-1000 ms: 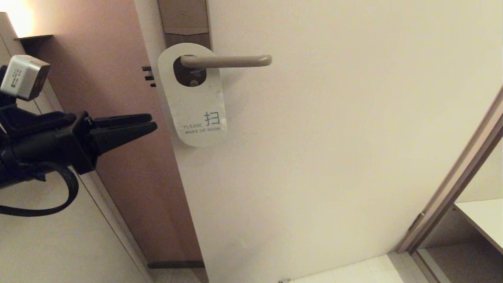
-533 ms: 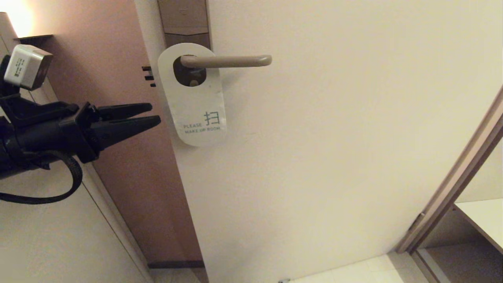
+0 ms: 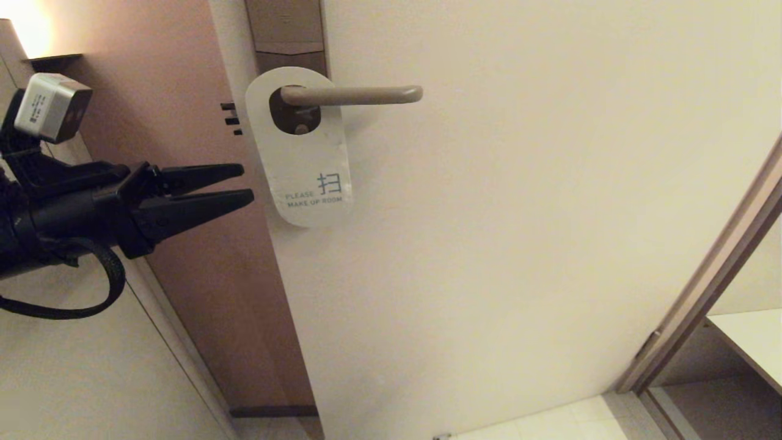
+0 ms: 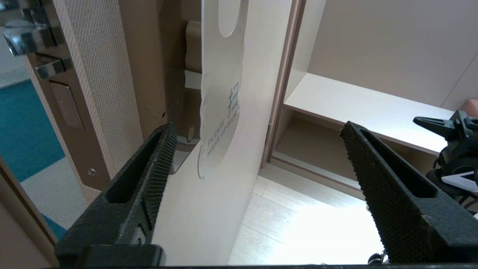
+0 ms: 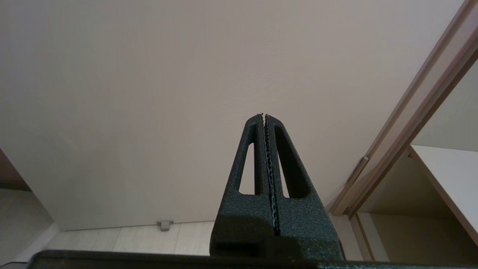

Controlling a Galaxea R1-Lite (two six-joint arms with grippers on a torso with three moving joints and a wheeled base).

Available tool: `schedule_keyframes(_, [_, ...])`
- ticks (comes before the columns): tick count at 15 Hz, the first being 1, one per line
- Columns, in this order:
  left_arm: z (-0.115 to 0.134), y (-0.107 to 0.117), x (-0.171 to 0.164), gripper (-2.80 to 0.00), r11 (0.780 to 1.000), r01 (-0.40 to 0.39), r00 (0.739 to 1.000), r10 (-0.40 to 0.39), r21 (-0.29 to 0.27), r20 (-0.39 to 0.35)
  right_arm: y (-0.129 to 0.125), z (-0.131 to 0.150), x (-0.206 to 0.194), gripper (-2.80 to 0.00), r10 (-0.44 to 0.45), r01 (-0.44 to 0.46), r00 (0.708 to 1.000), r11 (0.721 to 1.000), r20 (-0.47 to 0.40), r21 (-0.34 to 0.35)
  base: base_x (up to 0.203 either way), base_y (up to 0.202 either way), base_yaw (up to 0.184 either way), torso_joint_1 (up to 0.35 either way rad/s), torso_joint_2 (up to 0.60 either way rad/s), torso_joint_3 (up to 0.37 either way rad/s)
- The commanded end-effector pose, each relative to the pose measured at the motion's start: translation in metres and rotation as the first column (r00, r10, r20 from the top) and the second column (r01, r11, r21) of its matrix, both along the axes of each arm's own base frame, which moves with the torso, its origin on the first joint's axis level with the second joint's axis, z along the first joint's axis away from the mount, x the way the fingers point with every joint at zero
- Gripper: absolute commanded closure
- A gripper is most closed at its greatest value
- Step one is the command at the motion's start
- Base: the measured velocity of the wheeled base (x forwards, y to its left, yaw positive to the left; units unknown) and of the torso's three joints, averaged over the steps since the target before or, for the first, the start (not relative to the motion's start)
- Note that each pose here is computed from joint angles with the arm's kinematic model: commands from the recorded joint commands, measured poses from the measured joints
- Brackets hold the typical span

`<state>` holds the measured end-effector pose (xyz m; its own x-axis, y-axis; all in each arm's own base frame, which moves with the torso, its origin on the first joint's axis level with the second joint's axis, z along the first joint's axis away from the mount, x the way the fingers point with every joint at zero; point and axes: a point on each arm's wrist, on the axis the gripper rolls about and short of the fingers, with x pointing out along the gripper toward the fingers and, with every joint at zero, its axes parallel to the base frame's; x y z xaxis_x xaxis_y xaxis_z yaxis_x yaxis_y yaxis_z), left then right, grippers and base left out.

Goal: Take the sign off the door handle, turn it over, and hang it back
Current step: Take down the sign

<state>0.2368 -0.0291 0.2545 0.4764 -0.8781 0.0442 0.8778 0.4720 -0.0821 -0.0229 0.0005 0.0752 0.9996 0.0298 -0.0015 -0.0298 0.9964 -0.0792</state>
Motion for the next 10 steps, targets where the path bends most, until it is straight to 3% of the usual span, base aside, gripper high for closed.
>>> schedule_keyframes(1, [-0.002,0.000,0.003,-2.80,1.000,0.006,1.000,-0.006,0.000,-0.007,0.000,0.000,0.000,0.00,0.001,-0.001,1.000,1.000,-0.002,0.000,0.000,0.000,0.000,0.000,0.00,0.000])
schedule_keyframes(10, [-0.004,-0.006,0.017,-2.80,0.998,0.063,0.998,-0.063,0.003,-0.018,0.000,0.000,0.000,0.00,0.001,-0.001,1.000,1.000,-0.002,-0.002,0.000,0.000,0.000,0.000,0.00,0.000])
